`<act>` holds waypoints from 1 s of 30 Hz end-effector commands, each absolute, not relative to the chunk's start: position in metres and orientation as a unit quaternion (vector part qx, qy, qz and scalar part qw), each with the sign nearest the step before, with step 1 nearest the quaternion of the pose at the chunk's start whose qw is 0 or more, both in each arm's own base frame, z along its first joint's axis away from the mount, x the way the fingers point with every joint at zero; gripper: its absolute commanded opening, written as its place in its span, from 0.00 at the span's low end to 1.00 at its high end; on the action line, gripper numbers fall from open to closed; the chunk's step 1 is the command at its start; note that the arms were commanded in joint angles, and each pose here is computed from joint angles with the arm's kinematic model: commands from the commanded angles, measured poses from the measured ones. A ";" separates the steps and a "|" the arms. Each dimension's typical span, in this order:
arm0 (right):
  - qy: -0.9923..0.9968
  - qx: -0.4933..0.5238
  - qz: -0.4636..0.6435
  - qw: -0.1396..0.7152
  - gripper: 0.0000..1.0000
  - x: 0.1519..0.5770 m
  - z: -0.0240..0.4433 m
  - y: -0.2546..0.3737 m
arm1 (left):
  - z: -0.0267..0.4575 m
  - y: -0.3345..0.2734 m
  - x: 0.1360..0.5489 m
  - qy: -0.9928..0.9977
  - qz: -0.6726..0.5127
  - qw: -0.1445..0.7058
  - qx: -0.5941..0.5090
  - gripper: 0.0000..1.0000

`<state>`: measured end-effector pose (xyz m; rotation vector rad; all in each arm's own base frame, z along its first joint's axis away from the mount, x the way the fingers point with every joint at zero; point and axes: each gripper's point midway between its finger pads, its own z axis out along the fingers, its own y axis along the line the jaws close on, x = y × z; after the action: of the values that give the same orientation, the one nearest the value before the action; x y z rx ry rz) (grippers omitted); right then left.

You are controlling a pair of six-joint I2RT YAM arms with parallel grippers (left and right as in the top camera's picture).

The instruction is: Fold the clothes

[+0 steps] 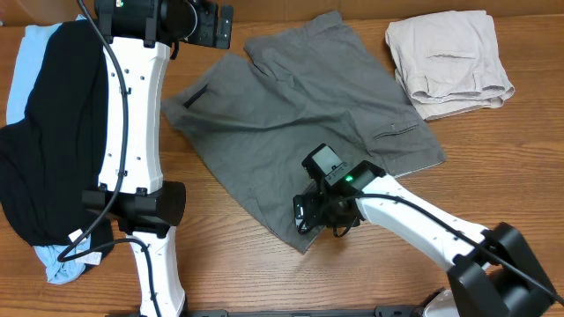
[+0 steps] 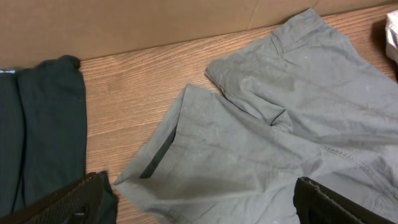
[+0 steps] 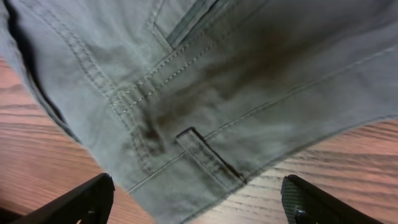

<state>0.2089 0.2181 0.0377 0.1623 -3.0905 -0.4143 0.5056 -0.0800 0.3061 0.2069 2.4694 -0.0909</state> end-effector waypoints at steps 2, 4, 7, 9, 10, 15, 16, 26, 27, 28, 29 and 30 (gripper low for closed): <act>-0.990 0.056 -0.123 0.037 0.89 0.200 0.019 0.221 | 0.309 -0.079 0.504 0.941 -0.036 0.326 0.084 1.00; -0.990 0.058 -0.119 0.047 0.89 0.197 0.014 0.222 | 0.308 -0.079 0.504 0.941 -0.036 0.325 0.084 1.00; -0.990 0.064 -0.115 0.054 0.89 0.193 0.010 0.223 | 0.307 -0.079 0.504 0.942 -0.036 0.324 0.084 1.00; -0.989 0.069 -0.115 0.054 0.90 0.191 0.010 0.225 | 0.306 -0.079 0.503 0.942 -0.036 0.322 0.084 1.00; -0.989 0.071 -0.114 0.056 0.90 0.190 0.010 0.225 | 0.305 -0.079 0.503 0.943 -0.036 0.320 0.084 1.00; -0.989 0.081 -0.114 0.055 0.89 0.186 0.010 0.230 | 0.297 -0.079 0.504 0.946 -0.035 0.311 0.084 1.00; -0.989 0.082 -0.113 0.054 0.85 0.186 0.010 0.230 | 0.295 -0.079 0.505 0.947 -0.035 0.309 0.084 1.00; -0.993 0.000 -0.059 0.101 0.04 0.166 0.017 0.200 | 0.285 -0.074 0.501 0.953 -0.020 0.290 0.083 1.00; -0.993 -0.007 -0.050 0.111 0.04 0.160 0.022 0.194 | 0.284 -0.073 0.500 0.954 -0.018 0.287 0.083 1.00; -0.991 -0.013 -0.045 0.122 0.04 0.153 0.029 0.188 | 0.284 -0.073 0.500 0.955 -0.018 0.285 0.084 1.00; -0.990 -0.020 -0.041 0.134 0.04 0.145 0.038 0.183 | 0.283 -0.073 0.499 0.955 -0.018 0.284 0.084 1.00; -0.988 -0.024 -0.040 0.144 0.04 0.138 0.046 0.180 | 0.283 -0.073 0.499 0.955 -0.017 0.283 0.084 1.00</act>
<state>0.1469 0.1857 0.0210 0.0204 -2.8533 -0.0867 0.4963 -0.0772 0.2926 0.2086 2.5360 -0.0765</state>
